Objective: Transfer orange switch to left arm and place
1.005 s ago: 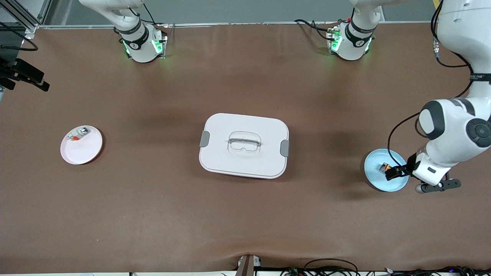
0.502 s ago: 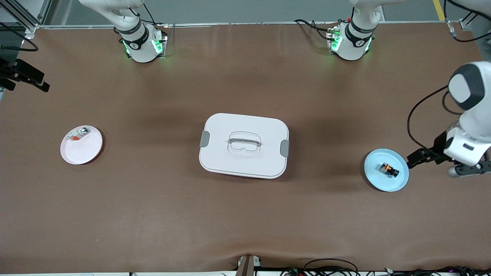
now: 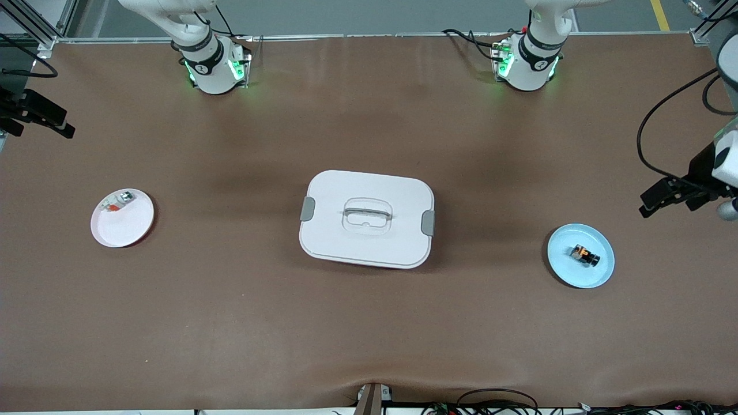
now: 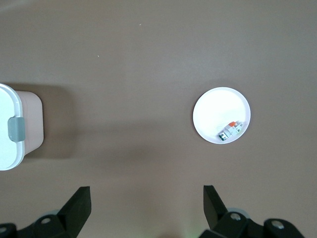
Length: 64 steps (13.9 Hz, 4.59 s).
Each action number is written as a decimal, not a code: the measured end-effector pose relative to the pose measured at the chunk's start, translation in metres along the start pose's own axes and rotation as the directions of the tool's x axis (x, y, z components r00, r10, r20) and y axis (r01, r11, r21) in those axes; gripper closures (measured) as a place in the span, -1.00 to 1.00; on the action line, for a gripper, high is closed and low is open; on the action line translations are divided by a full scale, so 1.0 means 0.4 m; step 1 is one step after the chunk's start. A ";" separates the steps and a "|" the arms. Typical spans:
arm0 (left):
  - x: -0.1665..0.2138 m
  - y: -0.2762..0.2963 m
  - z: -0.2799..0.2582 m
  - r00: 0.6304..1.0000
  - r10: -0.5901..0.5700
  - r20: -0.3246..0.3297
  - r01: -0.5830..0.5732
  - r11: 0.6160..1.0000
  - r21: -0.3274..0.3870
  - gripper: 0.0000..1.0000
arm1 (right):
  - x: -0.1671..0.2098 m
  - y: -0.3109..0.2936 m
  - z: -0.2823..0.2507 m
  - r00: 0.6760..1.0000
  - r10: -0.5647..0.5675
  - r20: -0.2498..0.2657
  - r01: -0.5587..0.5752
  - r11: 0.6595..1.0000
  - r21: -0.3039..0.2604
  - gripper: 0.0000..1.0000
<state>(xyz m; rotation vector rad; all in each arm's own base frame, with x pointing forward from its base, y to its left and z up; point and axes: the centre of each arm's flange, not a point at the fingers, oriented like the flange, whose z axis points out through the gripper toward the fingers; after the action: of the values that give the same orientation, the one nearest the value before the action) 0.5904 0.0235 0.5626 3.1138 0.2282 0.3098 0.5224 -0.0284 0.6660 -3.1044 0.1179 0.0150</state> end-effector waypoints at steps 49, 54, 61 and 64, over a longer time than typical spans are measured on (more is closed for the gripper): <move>-0.066 0.090 -0.210 0.997 0.073 0.019 -0.072 0.997 -0.012 -1.00 | -0.014 0.009 -0.011 0.996 -0.094 0.007 0.094 0.996 0.002 -1.00; -0.054 0.097 -0.231 0.997 0.076 -0.002 -0.076 0.997 -0.014 -1.00 | -0.015 0.006 -0.012 0.995 -0.096 0.006 0.096 0.995 0.002 -1.00; -0.045 0.099 -0.221 0.997 0.076 0.003 -0.076 0.997 -0.014 -1.00 | -0.017 -0.003 -0.014 0.995 -0.101 0.004 0.101 0.995 0.001 -1.00; -0.045 0.099 -0.221 0.997 0.076 0.003 -0.076 0.997 -0.014 -1.00 | -0.018 -0.004 -0.015 0.995 -0.096 0.003 0.096 0.995 0.001 -1.00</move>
<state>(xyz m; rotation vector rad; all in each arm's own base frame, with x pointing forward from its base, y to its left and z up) 0.5613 -0.0191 0.6466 3.1143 0.1069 0.3058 0.5155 -0.0264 0.6722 -3.1050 -0.0316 0.0175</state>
